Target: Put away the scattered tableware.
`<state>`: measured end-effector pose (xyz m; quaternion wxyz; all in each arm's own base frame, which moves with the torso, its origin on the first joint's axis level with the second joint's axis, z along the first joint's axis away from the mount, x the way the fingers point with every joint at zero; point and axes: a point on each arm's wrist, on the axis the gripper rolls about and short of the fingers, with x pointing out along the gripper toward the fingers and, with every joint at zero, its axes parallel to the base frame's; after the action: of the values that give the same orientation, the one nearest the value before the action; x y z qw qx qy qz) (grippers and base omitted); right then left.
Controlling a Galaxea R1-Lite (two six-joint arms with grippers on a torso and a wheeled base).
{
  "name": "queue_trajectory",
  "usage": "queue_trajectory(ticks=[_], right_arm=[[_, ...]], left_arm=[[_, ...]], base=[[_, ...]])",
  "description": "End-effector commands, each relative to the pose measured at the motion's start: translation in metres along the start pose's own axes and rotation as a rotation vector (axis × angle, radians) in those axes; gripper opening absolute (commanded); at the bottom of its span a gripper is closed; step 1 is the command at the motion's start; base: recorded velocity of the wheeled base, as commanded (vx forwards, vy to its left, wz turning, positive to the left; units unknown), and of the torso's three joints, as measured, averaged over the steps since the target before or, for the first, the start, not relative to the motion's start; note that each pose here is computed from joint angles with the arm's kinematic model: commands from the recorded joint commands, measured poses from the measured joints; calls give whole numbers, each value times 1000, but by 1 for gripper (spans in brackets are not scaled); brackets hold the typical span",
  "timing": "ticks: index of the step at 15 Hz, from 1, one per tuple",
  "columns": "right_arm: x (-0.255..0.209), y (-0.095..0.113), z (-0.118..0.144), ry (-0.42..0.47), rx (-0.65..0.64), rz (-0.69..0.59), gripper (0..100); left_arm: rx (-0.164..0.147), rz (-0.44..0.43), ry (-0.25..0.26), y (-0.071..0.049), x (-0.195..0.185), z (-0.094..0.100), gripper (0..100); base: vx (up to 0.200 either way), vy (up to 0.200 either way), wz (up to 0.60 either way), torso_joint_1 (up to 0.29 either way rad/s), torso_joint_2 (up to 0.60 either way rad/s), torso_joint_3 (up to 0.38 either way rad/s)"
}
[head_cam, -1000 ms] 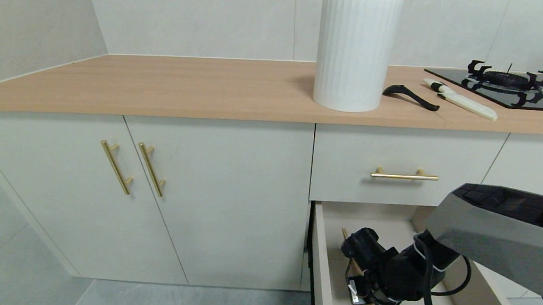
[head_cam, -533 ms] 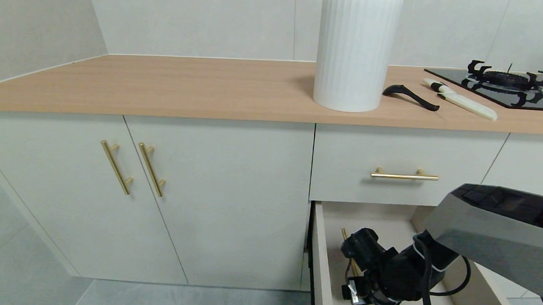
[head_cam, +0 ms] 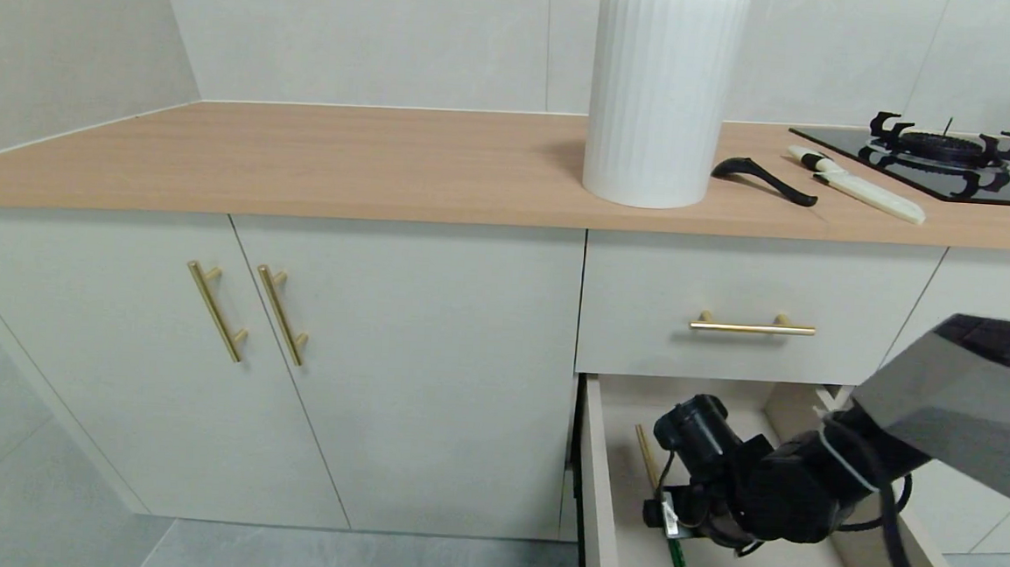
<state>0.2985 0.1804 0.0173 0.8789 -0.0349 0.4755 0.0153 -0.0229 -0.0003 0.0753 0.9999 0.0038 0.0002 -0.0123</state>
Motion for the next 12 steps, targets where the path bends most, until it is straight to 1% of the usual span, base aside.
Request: queue_trajectory(ticks=[1, 2, 3, 4, 5, 7, 8, 11, 12], right_arm=[[-55, -20, 26, -146, 49, 41, 100], [-76, -27, 31, -199, 45, 55, 100], [-83, -29, 32, -214, 42, 59, 100], [-103, -38, 37, -271, 46, 69, 100], [-115, -44, 41, -308, 57, 71, 100], [-125, -56, 47, -349, 68, 47, 100], [-137, -68, 51, -396, 81, 14, 100], [-165, -82, 55, -481, 96, 13, 100], [-169, -84, 54, -492, 98, 11, 100]], left_arm=[[0, 0, 1, 0, 0, 0, 100], [2, 0, 0, 0, 0, 0, 100], [0, 0, 1, 0, 0, 0, 100], [0, 0, 1, 0, 0, 0, 100], [0, 0, 1, 0, 0, 0, 100], [0, -1, 1, 0, 0, 0, 100], [0, 0, 1, 0, 0, 0, 100], [2, 0, 1, 0, 0, 0, 100], [0, 0, 1, 0, 0, 0, 100]], base=[[0, 0, 0, 0, 0, 0], [0, 0, 0, 0, 0, 0], [0, 0, 0, 0, 0, 0], [0, 0, 0, 0, 0, 0], [0, 0, 0, 0, 0, 0], [0, 0, 0, 0, 0, 0], [0, 0, 0, 0, 0, 0], [0, 0, 0, 0, 0, 0], [0, 0, 0, 0, 0, 0]])
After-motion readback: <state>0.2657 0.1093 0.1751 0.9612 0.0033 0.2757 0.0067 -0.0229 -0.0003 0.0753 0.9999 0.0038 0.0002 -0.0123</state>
